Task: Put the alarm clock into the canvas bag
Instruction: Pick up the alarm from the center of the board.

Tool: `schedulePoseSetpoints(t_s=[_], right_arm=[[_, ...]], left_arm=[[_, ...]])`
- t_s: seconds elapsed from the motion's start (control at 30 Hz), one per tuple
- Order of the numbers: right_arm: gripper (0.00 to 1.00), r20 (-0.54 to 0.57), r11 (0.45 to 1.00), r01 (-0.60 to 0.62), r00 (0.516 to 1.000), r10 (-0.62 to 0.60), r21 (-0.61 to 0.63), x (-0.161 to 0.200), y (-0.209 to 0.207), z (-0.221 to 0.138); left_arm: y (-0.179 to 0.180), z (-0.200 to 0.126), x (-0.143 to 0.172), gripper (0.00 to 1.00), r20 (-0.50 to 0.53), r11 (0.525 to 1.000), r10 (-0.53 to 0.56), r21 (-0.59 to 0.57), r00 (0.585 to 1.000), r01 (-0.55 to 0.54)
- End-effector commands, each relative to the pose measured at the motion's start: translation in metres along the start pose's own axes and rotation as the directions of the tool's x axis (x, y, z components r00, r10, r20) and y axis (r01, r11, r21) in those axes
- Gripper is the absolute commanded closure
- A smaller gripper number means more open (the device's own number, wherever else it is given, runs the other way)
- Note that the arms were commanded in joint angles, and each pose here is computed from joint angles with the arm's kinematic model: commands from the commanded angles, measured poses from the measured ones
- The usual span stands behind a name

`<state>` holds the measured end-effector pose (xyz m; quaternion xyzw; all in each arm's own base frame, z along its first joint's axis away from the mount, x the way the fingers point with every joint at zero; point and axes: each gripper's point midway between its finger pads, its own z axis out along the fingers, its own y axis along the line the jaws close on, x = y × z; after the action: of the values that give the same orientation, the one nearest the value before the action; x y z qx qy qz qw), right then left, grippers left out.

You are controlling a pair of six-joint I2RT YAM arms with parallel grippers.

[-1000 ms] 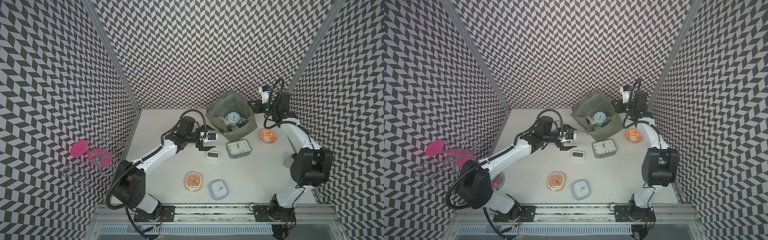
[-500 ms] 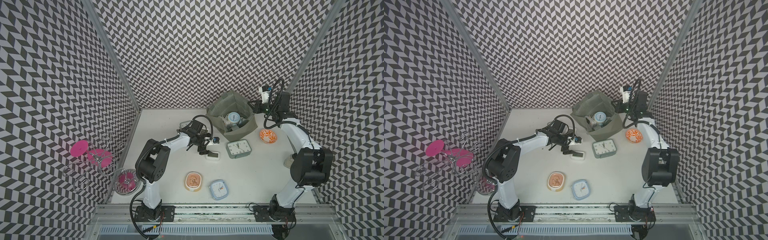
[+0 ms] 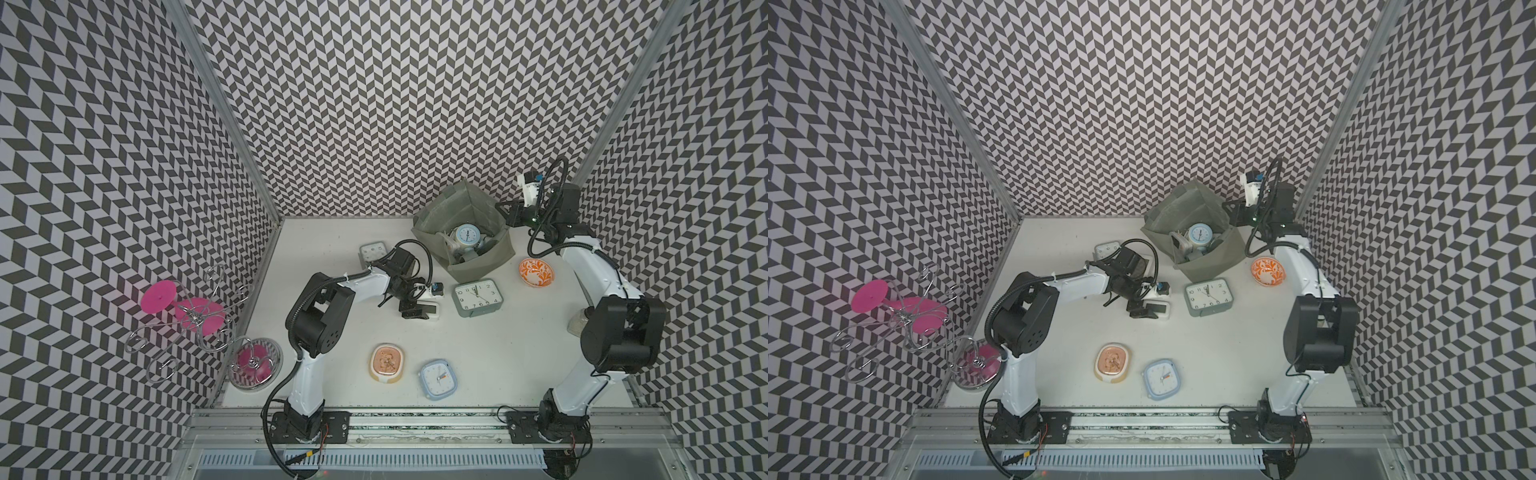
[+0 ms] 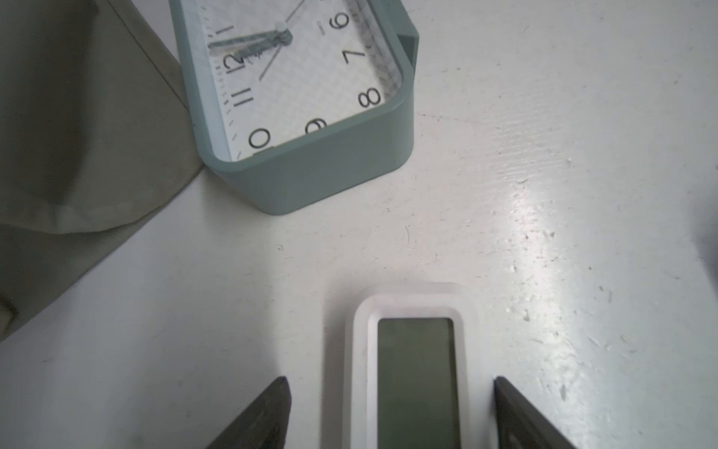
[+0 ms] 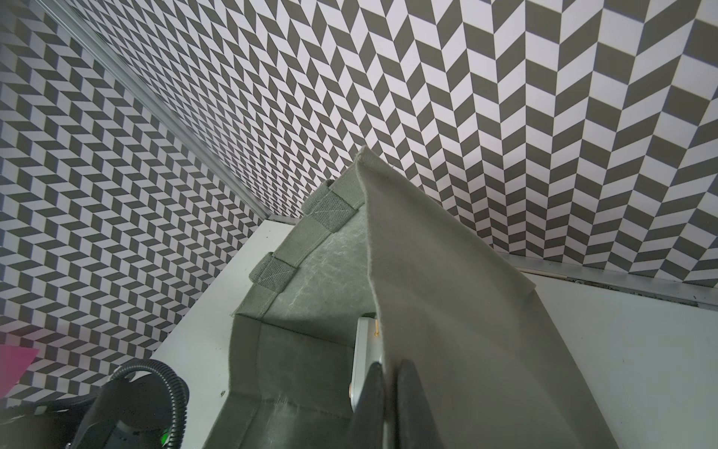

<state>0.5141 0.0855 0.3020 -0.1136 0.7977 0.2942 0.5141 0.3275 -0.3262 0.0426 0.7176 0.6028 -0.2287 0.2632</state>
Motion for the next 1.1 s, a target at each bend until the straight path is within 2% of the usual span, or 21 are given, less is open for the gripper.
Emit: schedulePoseSetpoints(t_s=[0.0, 0.23, 0.47, 0.6, 0.77, 0.9, 1.07], right_arm=[[1.0, 0.052, 0.999, 0.049, 0.997, -0.048, -0.017, -0.016, 0.012, -0.007], [1.0, 0.053, 0.999, 0.05, 0.997, -0.049, -0.019, -0.017, 0.013, -0.007], [1.0, 0.055, 0.998, 0.054, 0.997, -0.053, -0.02, -0.017, 0.013, -0.008], [1.0, 0.056, 0.998, 0.055, 0.997, -0.054, -0.022, -0.018, 0.014, -0.008], [1.0, 0.054, 0.998, 0.052, 0.997, -0.051, -0.025, -0.017, 0.014, -0.008], [1.0, 0.055, 0.998, 0.052, 0.997, -0.05, -0.022, -0.017, 0.013, -0.008], [1.0, 0.055, 0.998, 0.052, 0.997, -0.051, -0.02, -0.017, 0.013, -0.008]], left_arm=[[-0.003, 0.001, -0.003, 0.2, -0.003, 1.0, -0.001, 0.017, 1.0, 0.001], [-0.009, 0.008, 0.002, 0.27, -0.013, 0.999, -0.029, 0.041, 0.999, 0.029], [-0.013, 0.011, 0.006, 0.29, -0.052, 0.998, -0.044, 0.046, 0.998, 0.047], [-0.014, 0.014, 0.007, 0.35, -0.066, 0.997, -0.058, 0.041, 0.996, 0.061], [-0.011, 0.01, 0.002, 0.51, -0.059, 0.998, -0.062, 0.024, 0.996, 0.063], [-0.006, -0.01, -0.02, 0.62, -0.002, 0.999, -0.027, -0.024, 1.0, 0.027], [-0.01, -0.057, -0.069, 0.66, 0.151, 0.994, 0.073, -0.093, 0.986, -0.059]])
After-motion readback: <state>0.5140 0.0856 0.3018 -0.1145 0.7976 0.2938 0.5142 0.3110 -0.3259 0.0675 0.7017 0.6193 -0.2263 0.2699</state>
